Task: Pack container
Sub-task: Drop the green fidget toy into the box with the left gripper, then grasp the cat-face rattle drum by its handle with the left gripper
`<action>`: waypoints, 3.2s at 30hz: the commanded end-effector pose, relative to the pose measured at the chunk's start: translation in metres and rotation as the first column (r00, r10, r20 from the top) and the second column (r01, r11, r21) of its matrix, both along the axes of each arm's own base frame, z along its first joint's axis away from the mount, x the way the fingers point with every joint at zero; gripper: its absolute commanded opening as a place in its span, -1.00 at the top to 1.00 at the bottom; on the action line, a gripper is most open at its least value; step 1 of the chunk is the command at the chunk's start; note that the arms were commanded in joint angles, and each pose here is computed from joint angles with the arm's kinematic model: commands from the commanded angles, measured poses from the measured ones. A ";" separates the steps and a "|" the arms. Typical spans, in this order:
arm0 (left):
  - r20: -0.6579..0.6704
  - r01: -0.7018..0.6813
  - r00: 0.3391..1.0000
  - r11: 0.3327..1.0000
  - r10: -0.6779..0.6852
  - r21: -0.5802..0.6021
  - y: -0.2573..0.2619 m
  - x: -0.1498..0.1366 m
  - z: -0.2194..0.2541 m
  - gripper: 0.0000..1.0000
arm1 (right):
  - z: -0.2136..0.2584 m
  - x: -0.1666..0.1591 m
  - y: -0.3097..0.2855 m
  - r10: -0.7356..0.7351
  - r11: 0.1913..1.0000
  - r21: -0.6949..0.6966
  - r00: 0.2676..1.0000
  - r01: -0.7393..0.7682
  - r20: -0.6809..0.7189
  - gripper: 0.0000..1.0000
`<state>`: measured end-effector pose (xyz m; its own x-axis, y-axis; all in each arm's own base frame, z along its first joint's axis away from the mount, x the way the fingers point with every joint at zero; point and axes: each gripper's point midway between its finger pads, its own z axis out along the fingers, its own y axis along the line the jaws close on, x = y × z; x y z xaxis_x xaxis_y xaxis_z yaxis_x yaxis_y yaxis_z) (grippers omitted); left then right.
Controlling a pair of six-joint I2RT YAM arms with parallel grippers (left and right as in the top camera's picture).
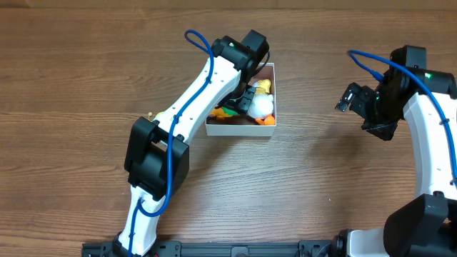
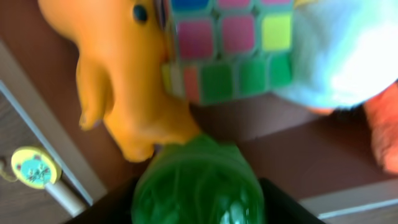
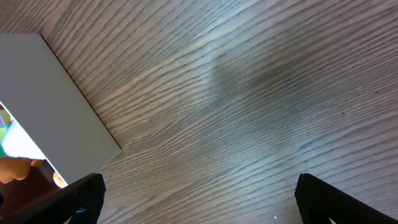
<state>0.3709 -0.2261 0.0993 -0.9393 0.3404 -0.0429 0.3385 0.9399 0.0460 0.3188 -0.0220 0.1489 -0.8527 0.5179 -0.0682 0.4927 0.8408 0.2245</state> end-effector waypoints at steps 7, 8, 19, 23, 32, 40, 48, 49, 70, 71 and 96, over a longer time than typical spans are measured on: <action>0.010 -0.073 0.997 0.997 0.073 0.001 0.056 -0.002 0.085 -1.00 | -0.001 0.000 -0.001 0.009 1.000 -0.015 1.000 -0.009 -0.005 -1.00; 0.028 -0.092 0.995 0.996 0.093 -0.009 0.062 -0.002 0.098 -1.00 | -0.001 -0.001 -0.001 0.009 1.000 -0.015 1.000 -0.009 -0.007 -1.00; 0.279 -0.276 0.917 0.958 0.286 -0.074 0.137 -0.044 0.196 -1.00 | -0.002 -0.005 -0.001 0.008 1.000 -0.012 1.000 -0.009 -0.023 -1.00; 0.203 -0.410 0.897 0.910 0.392 0.054 0.176 -0.064 0.156 -1.00 | -0.002 -0.005 0.000 0.008 1.000 -0.010 1.000 -0.008 -0.025 -1.00; 0.027 -0.506 0.863 0.860 0.505 0.061 0.178 -0.070 0.030 -0.88 | -0.001 0.001 0.000 0.010 1.000 -0.008 1.000 -0.010 -0.002 -1.00; 0.043 -0.631 0.776 0.776 0.629 0.025 0.186 -0.068 -0.021 -0.67 | 0.000 0.003 -0.001 0.010 1.000 -0.011 1.000 -0.010 0.010 -1.00; 0.045 -0.605 0.793 0.794 0.608 -0.063 0.176 -0.061 -0.054 -0.57 | 0.000 0.004 -0.001 0.010 1.000 -0.012 1.000 -0.010 0.013 -1.00; 0.047 -0.605 0.792 0.794 0.608 -0.063 0.177 -0.062 -0.057 -0.55 | 0.000 0.004 -0.001 0.010 1.000 -0.011 1.000 -0.010 0.013 -1.00; -0.031 -0.536 0.844 0.844 0.535 -0.017 0.185 -0.060 -0.109 -0.12 | 0.000 0.004 -0.001 0.010 1.000 -0.011 1.000 -0.010 0.013 -1.00; -0.034 -0.536 0.844 0.844 0.535 -0.014 0.186 -0.060 -0.111 -0.11 | 0.000 0.004 -0.001 0.009 1.000 -0.011 1.000 -0.009 0.013 -1.00; 0.046 -0.449 0.892 0.893 0.450 -0.025 0.197 -0.037 -0.107 0.90 | -0.001 0.001 0.000 0.010 1.000 -0.009 1.000 -0.010 0.000 -1.00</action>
<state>0.3349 -0.0347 -0.0018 -0.9777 -0.1759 -0.1146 -0.1784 0.9839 0.0117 0.3187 -0.0221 0.1481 -0.8527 0.5179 -0.0681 0.4929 0.8409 0.2237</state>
